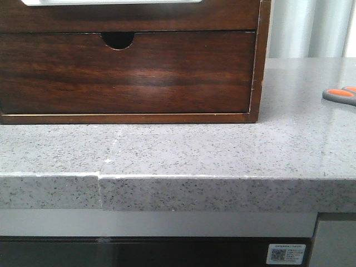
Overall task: Put scissors in drawer with both arms
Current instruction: 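Hook the drawer's finger hole with the left gripper and pull it open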
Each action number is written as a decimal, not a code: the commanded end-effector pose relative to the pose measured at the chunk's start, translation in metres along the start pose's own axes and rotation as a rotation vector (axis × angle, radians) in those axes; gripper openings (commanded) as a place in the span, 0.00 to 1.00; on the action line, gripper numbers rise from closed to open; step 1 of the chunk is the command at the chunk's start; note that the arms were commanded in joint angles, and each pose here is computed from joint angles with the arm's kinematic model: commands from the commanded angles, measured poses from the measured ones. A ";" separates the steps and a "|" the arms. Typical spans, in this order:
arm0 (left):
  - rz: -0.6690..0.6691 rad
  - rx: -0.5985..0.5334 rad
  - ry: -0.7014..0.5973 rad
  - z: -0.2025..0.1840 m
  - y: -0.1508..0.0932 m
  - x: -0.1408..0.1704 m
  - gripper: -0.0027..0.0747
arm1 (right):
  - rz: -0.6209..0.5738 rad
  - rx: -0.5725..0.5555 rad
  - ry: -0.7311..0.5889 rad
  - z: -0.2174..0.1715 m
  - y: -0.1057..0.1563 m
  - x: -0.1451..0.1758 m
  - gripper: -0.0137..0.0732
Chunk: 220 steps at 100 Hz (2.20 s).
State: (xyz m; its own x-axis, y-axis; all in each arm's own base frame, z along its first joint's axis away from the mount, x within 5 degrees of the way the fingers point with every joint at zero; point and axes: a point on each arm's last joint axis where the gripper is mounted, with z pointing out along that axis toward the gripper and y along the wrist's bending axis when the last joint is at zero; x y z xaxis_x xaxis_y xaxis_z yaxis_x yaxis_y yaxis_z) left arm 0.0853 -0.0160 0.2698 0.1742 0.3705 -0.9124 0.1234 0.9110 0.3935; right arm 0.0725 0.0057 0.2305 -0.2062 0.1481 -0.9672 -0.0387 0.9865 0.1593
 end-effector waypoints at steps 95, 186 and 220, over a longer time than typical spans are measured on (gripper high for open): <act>0.746 0.605 -0.217 0.154 -0.057 -0.064 0.44 | -0.007 -0.006 -0.104 -0.001 0.002 -0.019 0.09; 0.701 0.639 -0.403 0.073 -0.058 -0.056 0.01 | -0.007 -0.006 -0.101 -0.001 0.002 -0.018 0.09; 0.696 0.623 -0.425 0.045 -0.058 -0.046 0.11 | -0.007 -0.006 -0.105 -0.001 0.002 -0.019 0.09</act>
State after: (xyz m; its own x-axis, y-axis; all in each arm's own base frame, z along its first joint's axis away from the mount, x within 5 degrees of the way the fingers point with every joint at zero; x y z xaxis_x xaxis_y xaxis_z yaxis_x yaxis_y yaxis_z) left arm 0.1220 -0.0891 0.2845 0.6844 0.6757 -0.2738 0.2772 0.1061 0.9549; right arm 0.0726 0.0057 0.2307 -0.2033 0.1483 -0.9678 -0.0387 0.9865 0.1593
